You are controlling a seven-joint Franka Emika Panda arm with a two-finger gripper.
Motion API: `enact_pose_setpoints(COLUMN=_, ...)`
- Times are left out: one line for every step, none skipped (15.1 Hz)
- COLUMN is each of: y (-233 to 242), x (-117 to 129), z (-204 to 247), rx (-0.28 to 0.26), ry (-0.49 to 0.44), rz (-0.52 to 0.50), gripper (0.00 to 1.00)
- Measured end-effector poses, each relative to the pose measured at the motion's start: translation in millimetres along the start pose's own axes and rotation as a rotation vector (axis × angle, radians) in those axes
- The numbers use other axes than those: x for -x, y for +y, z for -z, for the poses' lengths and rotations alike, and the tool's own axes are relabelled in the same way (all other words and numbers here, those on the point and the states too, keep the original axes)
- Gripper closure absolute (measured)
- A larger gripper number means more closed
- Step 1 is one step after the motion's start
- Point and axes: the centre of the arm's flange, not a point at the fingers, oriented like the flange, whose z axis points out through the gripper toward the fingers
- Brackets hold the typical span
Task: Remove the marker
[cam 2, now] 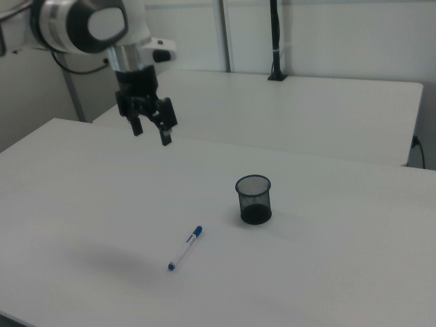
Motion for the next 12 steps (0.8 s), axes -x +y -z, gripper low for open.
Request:
enact_pose_setpoints(y=-1, x=8, z=11, rx=-0.013, ry=0.007, rz=-0.016, gripper=0.0)
enact_pose_setpoints(y=-4, x=13, z=19, rx=-0.021, ry=0.014, rz=-0.023, gripper=0.0)
enact_pose_setpoints(y=-11, x=16, z=22, rx=-0.026, ry=0.018, rz=-0.019, gripper=0.0)
enact_pose_setpoints(y=-17, x=16, z=21, rx=-0.026, ry=0.015, rz=-0.01, gripper=0.0)
enact_pose_setpoints(y=-22, x=15, z=20, rx=-0.027, ry=0.015, rz=-0.001, gripper=0.0)
enact_pose_setpoints(y=-25, x=13, z=18, rx=-0.03, ry=0.027, rz=0.005, gripper=0.0)
enact_pose_setpoints(y=-27, x=9, z=18, rx=-0.033, ry=0.051, rz=0.008, gripper=0.0)
enact_pose_setpoints(y=-28, x=3, z=16, rx=-0.035, ry=0.079, rz=0.007, gripper=0.0)
enact_pose_setpoints(y=-26, x=0, z=15, rx=-0.026, ry=0.091, rz=0.007, gripper=0.0)
enact_pose_setpoints(y=-24, x=-2, z=14, rx=-0.011, ry=0.098, rz=0.008, gripper=0.0)
enact_pose_setpoints(y=-23, x=-2, z=14, rx=0.001, ry=0.1, rz=0.01, gripper=0.0)
enact_pose_setpoints(y=-23, x=-2, z=14, rx=0.003, ry=0.1, rz=0.01, gripper=0.0)
